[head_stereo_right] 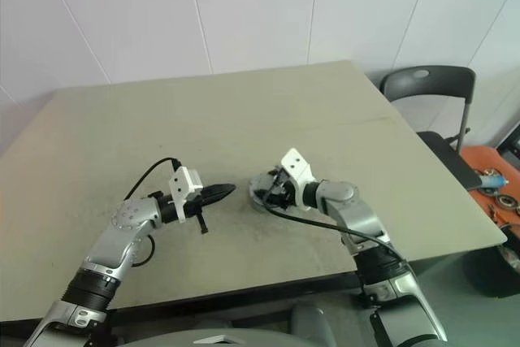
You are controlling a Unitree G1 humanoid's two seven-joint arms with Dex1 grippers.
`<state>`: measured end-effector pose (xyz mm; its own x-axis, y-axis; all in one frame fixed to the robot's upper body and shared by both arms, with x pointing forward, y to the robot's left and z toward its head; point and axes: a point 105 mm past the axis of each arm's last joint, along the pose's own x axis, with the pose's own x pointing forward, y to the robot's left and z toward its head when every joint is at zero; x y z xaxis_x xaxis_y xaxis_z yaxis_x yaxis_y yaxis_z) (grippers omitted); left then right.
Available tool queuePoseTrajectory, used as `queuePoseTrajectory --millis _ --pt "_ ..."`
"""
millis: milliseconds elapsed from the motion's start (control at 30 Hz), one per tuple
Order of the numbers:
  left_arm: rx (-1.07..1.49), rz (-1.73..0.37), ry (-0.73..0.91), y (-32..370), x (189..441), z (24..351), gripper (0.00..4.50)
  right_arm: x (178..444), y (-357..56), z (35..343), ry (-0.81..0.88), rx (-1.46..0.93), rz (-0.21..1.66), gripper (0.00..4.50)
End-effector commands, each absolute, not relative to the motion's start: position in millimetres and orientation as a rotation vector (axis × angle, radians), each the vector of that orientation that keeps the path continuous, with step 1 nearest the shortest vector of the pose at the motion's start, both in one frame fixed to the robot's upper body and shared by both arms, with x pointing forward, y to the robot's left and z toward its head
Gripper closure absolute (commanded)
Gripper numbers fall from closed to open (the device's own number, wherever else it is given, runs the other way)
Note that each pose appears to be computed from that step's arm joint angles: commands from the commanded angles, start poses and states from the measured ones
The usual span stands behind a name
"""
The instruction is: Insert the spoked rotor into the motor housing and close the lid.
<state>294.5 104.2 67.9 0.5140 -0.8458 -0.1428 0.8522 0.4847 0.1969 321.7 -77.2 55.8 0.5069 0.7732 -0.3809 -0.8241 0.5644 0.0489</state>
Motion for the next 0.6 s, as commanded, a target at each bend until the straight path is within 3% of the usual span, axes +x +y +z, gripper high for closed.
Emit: queuePoseTrajectory --millis 33,433,600 --pt "0.275 -1.024 -0.032 105 300 80 4.5 311 -76 35 0.481 -0.109 0.977 1.43" --pt "0.278 -1.019 -0.031 102 301 75 4.5 310 -72 66 0.33 -0.116 1.059 1.43" --pt "0.279 -1.017 -0.031 104 303 75 4.5 322 -81 60 0.324 -0.252 0.993 1.43"
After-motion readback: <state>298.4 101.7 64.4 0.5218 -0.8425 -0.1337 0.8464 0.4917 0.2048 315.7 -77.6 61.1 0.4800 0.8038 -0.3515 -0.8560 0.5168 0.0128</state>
